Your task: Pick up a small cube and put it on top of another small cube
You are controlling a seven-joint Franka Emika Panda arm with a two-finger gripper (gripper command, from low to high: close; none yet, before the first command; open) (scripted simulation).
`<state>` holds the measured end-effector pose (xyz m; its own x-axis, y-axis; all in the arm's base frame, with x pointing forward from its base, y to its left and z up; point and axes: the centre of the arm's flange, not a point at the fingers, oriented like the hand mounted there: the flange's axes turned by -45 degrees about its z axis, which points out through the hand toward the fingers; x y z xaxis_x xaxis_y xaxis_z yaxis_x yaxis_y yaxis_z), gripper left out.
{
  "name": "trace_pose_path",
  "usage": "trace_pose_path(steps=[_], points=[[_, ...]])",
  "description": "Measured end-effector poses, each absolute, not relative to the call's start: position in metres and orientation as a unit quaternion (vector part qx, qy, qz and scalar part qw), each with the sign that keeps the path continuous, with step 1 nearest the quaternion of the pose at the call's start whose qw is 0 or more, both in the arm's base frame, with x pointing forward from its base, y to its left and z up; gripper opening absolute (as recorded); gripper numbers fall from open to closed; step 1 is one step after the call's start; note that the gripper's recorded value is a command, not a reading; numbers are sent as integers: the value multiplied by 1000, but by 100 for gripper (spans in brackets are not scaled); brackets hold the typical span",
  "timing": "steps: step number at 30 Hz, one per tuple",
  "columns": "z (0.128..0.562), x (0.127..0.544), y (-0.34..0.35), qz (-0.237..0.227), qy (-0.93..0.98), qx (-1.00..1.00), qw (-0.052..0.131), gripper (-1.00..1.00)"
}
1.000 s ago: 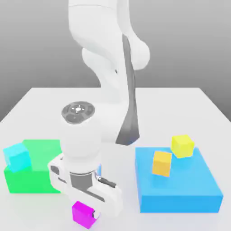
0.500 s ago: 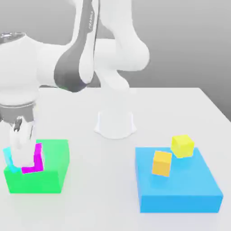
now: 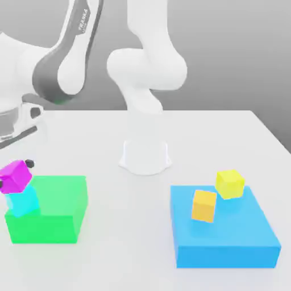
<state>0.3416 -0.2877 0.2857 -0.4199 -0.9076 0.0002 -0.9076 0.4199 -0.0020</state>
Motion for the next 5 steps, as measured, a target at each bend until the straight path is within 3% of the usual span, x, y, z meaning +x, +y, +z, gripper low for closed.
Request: trace_pose_path(steps=[2, 5], points=[[284, 341, -288, 0, 843, -537, 0, 100], [320, 341, -289, 0, 844, -537, -1, 100]])
